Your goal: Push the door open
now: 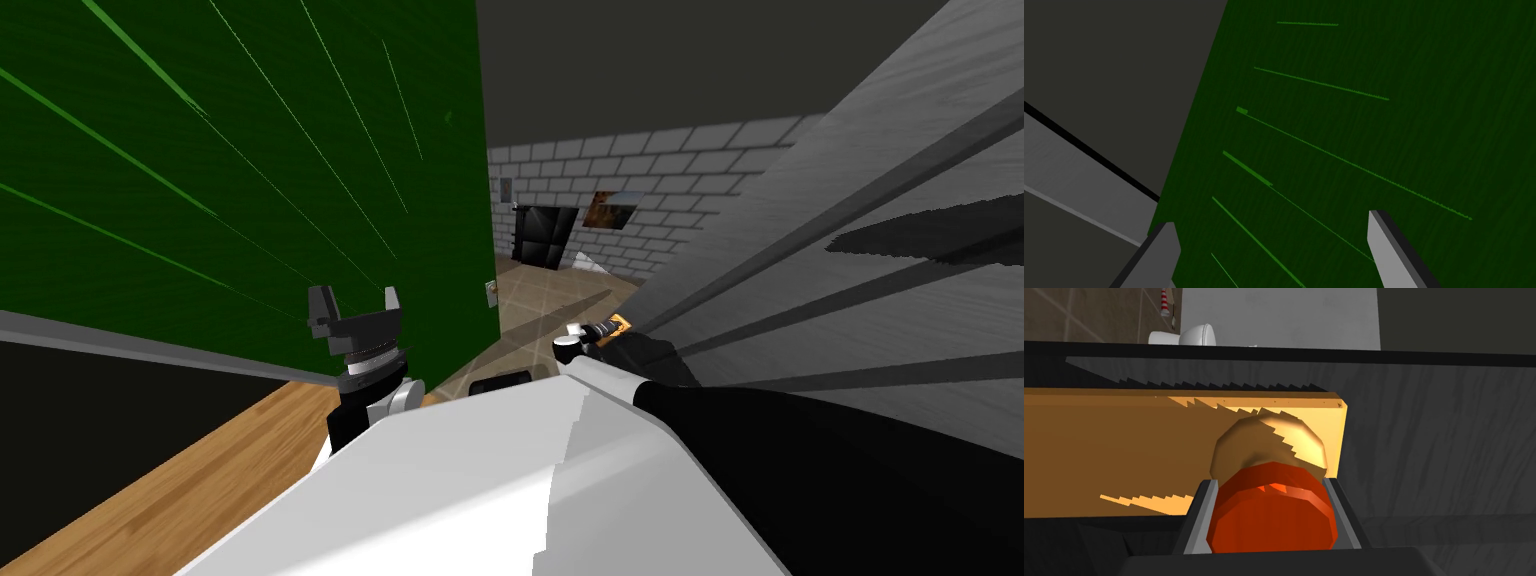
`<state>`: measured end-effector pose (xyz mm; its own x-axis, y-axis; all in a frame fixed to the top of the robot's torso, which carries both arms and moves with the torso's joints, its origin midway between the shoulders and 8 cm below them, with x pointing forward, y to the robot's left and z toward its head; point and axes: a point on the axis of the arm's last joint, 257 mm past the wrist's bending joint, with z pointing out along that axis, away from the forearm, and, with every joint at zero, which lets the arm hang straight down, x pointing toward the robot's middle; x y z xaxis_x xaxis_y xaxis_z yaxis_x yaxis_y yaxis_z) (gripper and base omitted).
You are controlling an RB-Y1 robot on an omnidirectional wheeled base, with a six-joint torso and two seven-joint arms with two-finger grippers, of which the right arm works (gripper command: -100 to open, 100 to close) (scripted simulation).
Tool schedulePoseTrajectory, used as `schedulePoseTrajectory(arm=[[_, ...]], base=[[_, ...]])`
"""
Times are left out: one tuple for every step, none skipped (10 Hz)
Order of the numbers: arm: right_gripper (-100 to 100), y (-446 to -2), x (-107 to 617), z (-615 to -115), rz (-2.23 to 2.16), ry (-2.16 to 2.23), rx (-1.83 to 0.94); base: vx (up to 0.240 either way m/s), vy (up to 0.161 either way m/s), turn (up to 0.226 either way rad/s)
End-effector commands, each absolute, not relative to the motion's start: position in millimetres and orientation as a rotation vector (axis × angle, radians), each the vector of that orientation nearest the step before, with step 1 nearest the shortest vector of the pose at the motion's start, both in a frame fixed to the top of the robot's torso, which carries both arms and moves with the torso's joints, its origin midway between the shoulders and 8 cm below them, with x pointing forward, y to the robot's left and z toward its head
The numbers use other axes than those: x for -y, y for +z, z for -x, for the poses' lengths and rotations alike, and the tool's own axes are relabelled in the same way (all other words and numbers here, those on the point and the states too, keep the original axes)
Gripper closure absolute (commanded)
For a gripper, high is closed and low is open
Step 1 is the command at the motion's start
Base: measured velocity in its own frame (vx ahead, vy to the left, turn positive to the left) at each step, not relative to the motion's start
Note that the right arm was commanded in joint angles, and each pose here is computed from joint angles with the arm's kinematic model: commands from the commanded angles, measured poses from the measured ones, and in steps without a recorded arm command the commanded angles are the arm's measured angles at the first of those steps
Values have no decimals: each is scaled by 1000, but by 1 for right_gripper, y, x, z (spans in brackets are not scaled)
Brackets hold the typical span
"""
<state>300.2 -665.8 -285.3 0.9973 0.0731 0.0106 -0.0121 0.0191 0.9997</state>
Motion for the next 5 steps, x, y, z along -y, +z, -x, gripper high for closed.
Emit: schedulePoseTrajectory(arm=[[100,-286,663,-286,-1550,26,-15],[100,-292,657,-282,-1561,14,-9],[100,-294,657,-284,-1565,22,-19],[100,-283,672,-265,-1543,-16,27],[100,-283,672,-265,-1543,-16,27]], base=[[100,-121,70],[99,-110,52],[35,-45,3],[37,-79,29],[69,-92,-10]])
